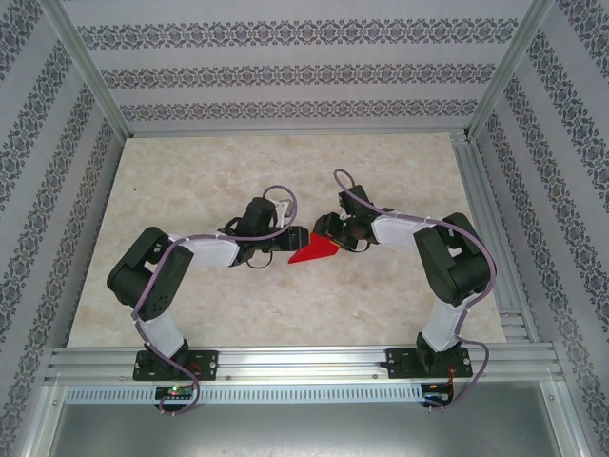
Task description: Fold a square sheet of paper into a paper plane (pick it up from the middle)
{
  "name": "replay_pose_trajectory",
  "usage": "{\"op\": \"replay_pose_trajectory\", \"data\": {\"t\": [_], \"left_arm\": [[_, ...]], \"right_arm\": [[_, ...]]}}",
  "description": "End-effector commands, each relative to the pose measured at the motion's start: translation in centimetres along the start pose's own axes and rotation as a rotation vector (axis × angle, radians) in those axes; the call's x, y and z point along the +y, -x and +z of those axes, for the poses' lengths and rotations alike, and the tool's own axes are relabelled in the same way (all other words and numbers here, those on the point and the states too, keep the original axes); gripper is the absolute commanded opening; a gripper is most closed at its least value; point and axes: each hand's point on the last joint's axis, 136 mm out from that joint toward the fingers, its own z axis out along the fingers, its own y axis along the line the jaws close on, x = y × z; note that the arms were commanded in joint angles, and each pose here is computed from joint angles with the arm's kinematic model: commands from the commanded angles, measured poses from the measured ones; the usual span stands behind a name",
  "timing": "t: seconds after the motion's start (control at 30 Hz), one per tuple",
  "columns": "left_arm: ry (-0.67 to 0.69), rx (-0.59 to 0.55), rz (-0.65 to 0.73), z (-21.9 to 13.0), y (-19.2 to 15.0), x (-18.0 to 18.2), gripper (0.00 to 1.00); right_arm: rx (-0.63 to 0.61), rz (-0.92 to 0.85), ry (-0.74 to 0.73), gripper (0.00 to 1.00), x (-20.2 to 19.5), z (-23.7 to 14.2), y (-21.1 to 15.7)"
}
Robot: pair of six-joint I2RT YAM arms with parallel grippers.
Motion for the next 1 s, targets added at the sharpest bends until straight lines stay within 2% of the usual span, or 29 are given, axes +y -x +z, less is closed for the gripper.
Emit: {"op": "replay_pose_trajectory", "data": {"t": [0.0, 0.27, 0.47, 0.67, 0.97], "left_arm": [[0.029, -0.018, 0.016, -0.5, 0.1, 0.7, 0.46], [-0.059, 0.046, 0.035, 0.0, -0.3, -1.2, 0.48], [0.054, 0.071, 0.096, 0.0, -0.8, 0.2, 0.46], [0.037, 0.144, 0.122, 1.1, -2.3, 0.5, 0.46], [0.062, 0.191, 0.131, 2.1, -3.2, 1.1, 0.30]], "right_arm": [[0.035, 0.041, -0.164, 0.58, -3.9, 1.3, -1.4], [0.058, 0.084, -0.220, 0.62, -5.0, 1.6, -1.7], [0.065, 0.100, -0.236, 0.62, -5.4, 1.7, -1.8], [0.068, 0.105, -0.235, 0.62, -5.3, 1.8, -1.7], [0.079, 0.111, -0.230, 0.62, -5.4, 1.9, -1.8]]}}
